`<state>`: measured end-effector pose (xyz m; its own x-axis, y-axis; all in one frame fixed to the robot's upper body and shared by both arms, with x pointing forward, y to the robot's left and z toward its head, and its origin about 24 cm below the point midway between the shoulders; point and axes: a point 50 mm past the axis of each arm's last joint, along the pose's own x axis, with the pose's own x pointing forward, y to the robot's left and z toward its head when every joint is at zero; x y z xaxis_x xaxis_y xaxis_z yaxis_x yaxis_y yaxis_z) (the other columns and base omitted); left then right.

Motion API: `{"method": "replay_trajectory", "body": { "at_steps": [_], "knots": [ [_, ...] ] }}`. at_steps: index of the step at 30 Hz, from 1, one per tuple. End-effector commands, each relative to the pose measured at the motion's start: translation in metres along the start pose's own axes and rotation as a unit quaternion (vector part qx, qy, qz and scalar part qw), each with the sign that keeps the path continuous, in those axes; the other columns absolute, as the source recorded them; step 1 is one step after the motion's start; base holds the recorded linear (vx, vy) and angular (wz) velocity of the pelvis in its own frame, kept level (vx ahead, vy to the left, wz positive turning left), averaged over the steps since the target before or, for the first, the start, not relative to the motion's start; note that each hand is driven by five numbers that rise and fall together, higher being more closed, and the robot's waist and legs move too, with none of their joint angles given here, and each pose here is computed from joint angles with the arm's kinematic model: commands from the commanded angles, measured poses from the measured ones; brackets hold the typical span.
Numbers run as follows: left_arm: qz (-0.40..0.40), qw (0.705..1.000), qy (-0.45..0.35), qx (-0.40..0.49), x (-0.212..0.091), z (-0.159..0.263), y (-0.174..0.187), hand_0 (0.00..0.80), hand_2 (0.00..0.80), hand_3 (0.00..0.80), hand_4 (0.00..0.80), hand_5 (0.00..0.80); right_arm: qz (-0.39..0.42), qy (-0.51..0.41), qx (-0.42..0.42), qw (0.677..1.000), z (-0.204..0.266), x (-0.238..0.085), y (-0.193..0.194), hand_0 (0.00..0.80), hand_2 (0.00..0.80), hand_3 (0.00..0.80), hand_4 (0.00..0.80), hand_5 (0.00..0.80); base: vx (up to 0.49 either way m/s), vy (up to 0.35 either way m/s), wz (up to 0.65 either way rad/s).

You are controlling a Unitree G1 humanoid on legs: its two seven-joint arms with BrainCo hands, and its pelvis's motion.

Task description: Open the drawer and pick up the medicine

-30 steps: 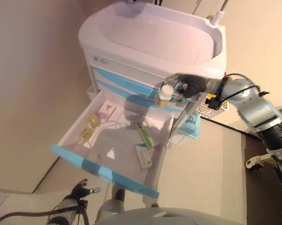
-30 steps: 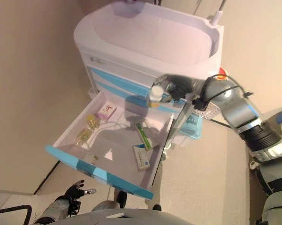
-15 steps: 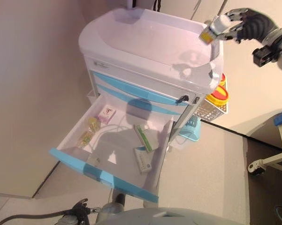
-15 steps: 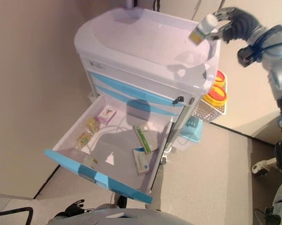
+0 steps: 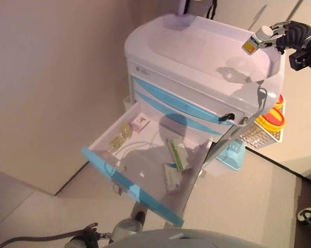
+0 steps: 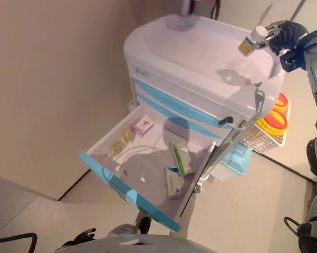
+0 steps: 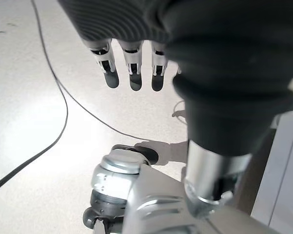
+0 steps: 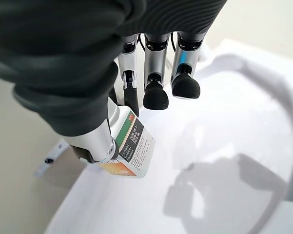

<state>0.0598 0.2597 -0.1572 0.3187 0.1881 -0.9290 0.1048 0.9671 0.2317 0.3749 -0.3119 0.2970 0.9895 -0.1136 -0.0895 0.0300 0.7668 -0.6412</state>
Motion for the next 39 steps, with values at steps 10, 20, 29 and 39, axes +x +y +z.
{"method": "replay_trajectory", "body": {
  "at_steps": [10, 20, 29, 39],
  "knots": [
    [0.029, 0.999, -0.004, 0.028, -0.006, -0.006, 0.029, 0.000, 0.000, 0.000, 0.000, 0.000, -0.050, -0.011, -0.073, 0.996, 0.023, 0.001, -0.012, 0.800, 0.800, 0.800, 0.800, 0.800, 0.066, 0.007, 0.17],
    [0.030, 0.999, -0.008, 0.041, -0.008, -0.007, 0.032, 0.000, 0.000, 0.000, 0.000, 0.000, -0.067, 0.028, -0.111, 0.991, 0.001, 0.005, -0.009, 0.800, 0.800, 0.800, 0.800, 0.800, 0.050, -0.001, 0.07],
    [0.027, 0.999, -0.011, 0.043, -0.008, -0.007, 0.031, 0.000, 0.000, 0.000, 0.000, 0.000, -0.039, 0.051, -0.121, 0.991, -0.013, 0.009, 0.003, 0.800, 0.800, 0.800, 0.800, 0.800, 0.000, 0.000, 0.00],
    [0.022, 0.998, -0.010, 0.050, -0.008, -0.009, 0.028, 0.000, 0.000, 0.000, 0.000, 0.000, -0.005, 0.084, -0.126, 0.988, -0.033, 0.012, 0.016, 0.800, 0.800, 0.800, 0.800, 0.800, 0.000, 0.000, 0.00]
  ]
}}
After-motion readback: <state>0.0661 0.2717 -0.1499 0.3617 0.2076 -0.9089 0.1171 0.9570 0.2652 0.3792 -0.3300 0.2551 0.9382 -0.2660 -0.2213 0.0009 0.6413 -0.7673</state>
